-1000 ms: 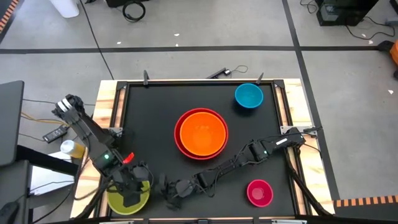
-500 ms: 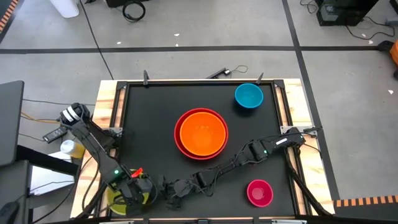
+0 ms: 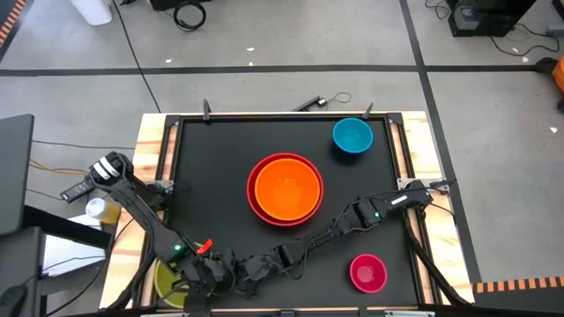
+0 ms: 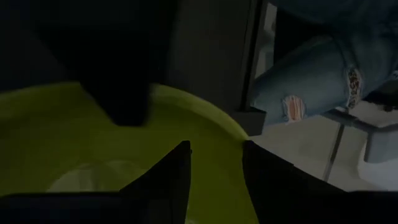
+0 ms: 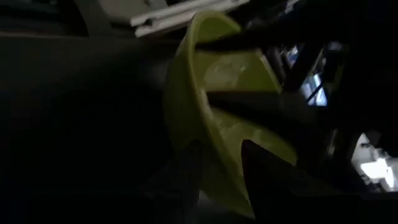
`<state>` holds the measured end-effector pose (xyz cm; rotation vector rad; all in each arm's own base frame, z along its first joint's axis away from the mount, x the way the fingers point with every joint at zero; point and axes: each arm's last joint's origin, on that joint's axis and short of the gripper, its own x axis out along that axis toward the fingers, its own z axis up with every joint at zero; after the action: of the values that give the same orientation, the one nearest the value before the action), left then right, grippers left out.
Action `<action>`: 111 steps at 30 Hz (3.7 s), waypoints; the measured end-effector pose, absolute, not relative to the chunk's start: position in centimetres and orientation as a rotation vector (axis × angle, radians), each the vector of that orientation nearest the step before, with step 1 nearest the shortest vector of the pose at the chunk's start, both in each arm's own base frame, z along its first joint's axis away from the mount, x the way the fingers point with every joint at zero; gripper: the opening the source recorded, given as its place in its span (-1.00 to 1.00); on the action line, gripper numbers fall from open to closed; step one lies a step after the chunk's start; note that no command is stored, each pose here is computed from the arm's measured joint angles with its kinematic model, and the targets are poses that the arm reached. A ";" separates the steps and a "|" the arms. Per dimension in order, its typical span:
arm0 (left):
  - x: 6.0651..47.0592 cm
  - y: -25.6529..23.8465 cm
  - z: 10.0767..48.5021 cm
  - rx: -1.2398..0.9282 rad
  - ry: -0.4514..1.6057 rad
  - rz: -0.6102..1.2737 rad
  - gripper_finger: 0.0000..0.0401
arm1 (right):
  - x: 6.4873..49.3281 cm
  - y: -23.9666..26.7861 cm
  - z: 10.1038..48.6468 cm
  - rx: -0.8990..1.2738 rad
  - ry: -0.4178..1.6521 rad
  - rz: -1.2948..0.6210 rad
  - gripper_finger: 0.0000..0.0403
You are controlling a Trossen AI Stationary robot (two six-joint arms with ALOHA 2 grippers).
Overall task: Nest bowls inside each other
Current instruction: Stack the green bowl on top of the orange bowl
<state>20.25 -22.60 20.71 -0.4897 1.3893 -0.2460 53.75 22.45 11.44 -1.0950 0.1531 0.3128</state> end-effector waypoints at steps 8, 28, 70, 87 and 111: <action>20.2 -22.5 20.7 -0.469 1.389 -0.257 -0.27 | 53.7 22.2 11.1 -1.114 0.209 0.324 -0.42; 20.6 -20.3 23.9 -0.463 1.203 -0.056 -0.27 | 53.1 21.8 9.9 -1.051 0.418 0.247 -0.94; 19.6 -24.8 22.2 -0.146 1.486 0.195 -0.27 | 51.9 21.3 15.2 -0.728 0.497 0.234 -0.19; 22.4 -25.8 22.5 -0.172 1.335 -0.113 -0.27 | 52.2 21.3 15.5 -0.767 0.437 0.374 -0.18; 22.3 -25.4 22.5 -0.153 1.366 -0.094 -0.27 | 52.6 19.8 15.1 -0.890 0.439 0.388 -0.18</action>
<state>22.32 -25.42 22.47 -0.1526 1.3664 -0.0937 52.56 19.85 15.10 -0.8896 0.4394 0.3879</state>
